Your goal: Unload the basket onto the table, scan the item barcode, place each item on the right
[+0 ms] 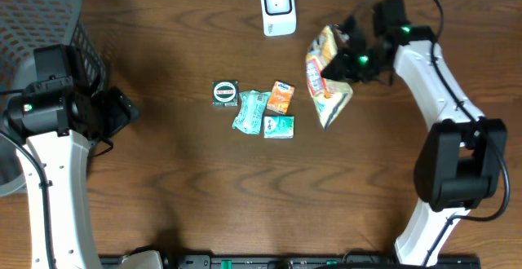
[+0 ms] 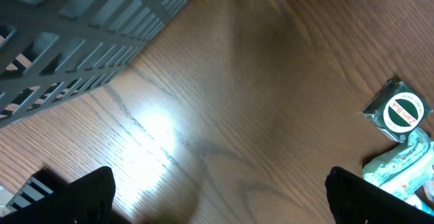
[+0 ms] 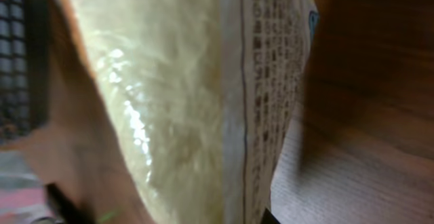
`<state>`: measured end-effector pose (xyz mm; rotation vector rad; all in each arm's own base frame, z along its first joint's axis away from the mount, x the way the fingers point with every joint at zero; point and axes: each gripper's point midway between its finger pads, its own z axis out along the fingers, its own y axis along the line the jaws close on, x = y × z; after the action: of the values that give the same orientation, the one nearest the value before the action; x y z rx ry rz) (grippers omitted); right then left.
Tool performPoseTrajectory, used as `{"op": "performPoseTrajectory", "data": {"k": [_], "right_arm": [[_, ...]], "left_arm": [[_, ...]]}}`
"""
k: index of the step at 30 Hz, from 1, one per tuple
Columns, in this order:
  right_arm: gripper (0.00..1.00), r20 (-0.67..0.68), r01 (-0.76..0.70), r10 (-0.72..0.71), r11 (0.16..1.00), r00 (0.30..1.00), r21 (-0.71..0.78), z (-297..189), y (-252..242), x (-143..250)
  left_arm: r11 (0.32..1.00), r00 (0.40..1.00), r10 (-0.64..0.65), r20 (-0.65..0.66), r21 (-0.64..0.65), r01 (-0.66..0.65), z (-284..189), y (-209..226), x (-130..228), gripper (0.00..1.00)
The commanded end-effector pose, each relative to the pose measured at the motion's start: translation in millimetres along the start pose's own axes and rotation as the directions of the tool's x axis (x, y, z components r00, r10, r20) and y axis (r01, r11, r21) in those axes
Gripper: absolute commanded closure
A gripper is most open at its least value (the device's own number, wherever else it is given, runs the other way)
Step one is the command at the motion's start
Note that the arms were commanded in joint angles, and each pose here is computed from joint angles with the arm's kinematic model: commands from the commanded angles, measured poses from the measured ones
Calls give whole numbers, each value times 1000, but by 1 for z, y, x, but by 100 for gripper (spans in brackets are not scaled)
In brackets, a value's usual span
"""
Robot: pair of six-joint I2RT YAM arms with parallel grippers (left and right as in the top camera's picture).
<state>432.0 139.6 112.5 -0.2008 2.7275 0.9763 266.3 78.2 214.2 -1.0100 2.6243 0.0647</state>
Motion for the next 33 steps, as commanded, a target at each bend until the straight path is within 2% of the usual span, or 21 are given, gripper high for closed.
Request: {"op": "performPoseTrajectory", "data": {"k": [1,5,7,8,11,16,19,23,24,26,28,31,33], "right_arm": [[97,-15,-60,58,972,998,-228,4,-4,15],[92,-9,-140,142,962,990,-234,5,-38,29],[65,-13,-172,172,973,985,-154,6,-60,37],[57,-19,-194,193,977,981,-89,5,-73,41],[49,-5,-298,302,944,953,138,-8,-114,48],[49,27,-332,341,888,940,318,-52,-133,36],[46,59,-346,360,822,931,452,-87,-135,27],[47,58,-309,323,812,944,495,-111,-111,12],[50,54,-295,309,818,949,493,-112,-103,9],[65,42,-267,284,829,958,491,-107,-91,6],[75,10,-233,261,840,965,489,-96,-80,7],[78,-66,-127,181,866,981,484,-69,-65,13],[79,-97,-60,130,847,987,528,-50,-64,17]], "left_arm": [[1000,1000,-9,5,-17,9,0,4,0,2],[1000,1000,-9,5,-17,9,0,4,0,2],[1000,1000,-9,5,-17,9,0,4,0,2],[1000,1000,-9,5,-17,9,0,4,0,3],[1000,1000,-9,5,-17,9,0,4,0,2],[1000,1000,-9,5,-17,9,0,4,0,2],[1000,1000,-9,5,-17,9,0,4,0,2],[1000,1000,-9,5,-17,9,0,4,0,2],[1000,1000,-9,5,-17,9,0,4,0,3],[1000,1000,-9,5,-17,9,0,4,0,3],[1000,1000,-9,5,-17,9,0,4,0,3],[1000,1000,-9,5,-17,9,0,4,0,2],[1000,1000,-9,5,-17,9,0,4,0,2]]}}
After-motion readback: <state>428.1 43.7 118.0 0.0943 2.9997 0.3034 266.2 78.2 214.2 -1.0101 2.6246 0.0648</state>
